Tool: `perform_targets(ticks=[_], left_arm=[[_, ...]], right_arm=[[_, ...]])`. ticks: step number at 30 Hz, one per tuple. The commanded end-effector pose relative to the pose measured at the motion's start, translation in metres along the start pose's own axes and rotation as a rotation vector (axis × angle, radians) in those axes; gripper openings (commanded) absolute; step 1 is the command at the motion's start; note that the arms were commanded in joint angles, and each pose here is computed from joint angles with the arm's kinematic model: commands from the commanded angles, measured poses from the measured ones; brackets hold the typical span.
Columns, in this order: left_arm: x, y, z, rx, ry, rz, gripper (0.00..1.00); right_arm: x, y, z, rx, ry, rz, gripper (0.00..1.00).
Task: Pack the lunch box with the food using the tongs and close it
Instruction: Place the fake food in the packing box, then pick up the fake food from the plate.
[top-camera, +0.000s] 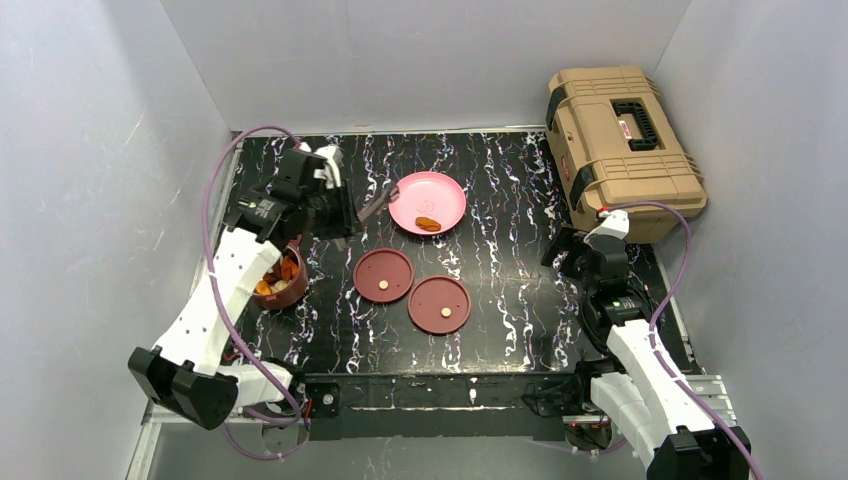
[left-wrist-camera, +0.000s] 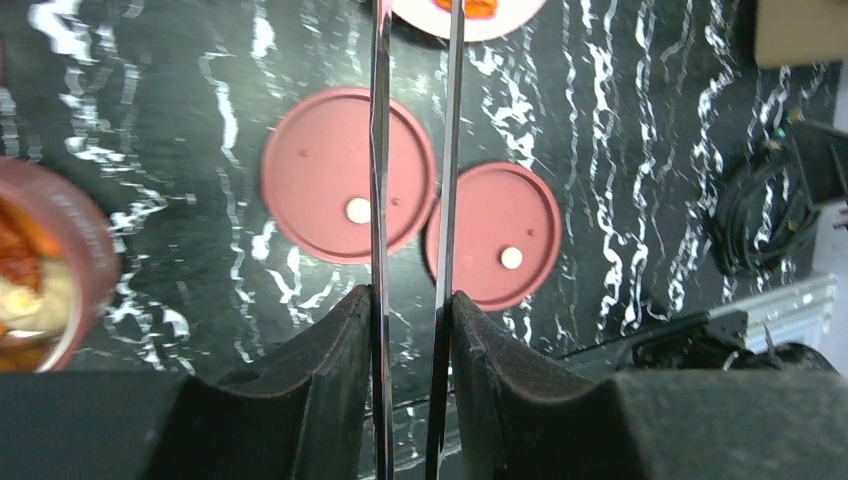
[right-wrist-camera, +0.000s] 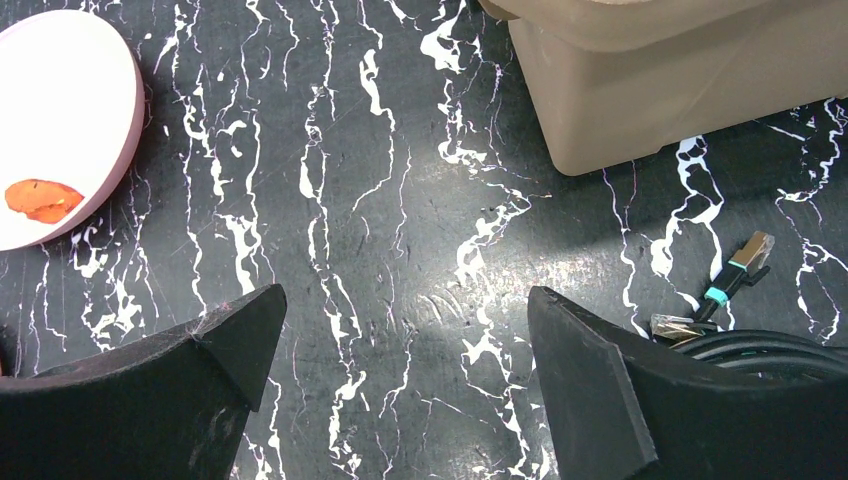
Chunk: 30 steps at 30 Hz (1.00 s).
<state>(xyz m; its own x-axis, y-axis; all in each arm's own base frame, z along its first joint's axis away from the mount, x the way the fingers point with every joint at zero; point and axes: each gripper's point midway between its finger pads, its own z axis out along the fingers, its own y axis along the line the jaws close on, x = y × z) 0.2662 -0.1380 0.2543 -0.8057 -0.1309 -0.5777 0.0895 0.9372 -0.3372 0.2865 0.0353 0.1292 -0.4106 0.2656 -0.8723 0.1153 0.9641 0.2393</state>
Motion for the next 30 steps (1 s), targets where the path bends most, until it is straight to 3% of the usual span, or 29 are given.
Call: perform_targets(ticks=[1,10,30], left_arm=[[0.021,-0.035,0.019,0.076,0.071,-0.008,0.31],[0.045,-0.055,0.055,0.087,0.164,0.023,0.31],[0.041,-0.052,0.095,0.033,0.175,0.023,0.31]], right_arm=[[-0.019,0.002,-0.002,0.005,-0.057,0.004,1.00],[-0.018,0.002,-0.002,0.000,-0.055,0.007,1.00],[-0.017,0.004,0.000,-0.007,-0.053,0.011,1.00]])
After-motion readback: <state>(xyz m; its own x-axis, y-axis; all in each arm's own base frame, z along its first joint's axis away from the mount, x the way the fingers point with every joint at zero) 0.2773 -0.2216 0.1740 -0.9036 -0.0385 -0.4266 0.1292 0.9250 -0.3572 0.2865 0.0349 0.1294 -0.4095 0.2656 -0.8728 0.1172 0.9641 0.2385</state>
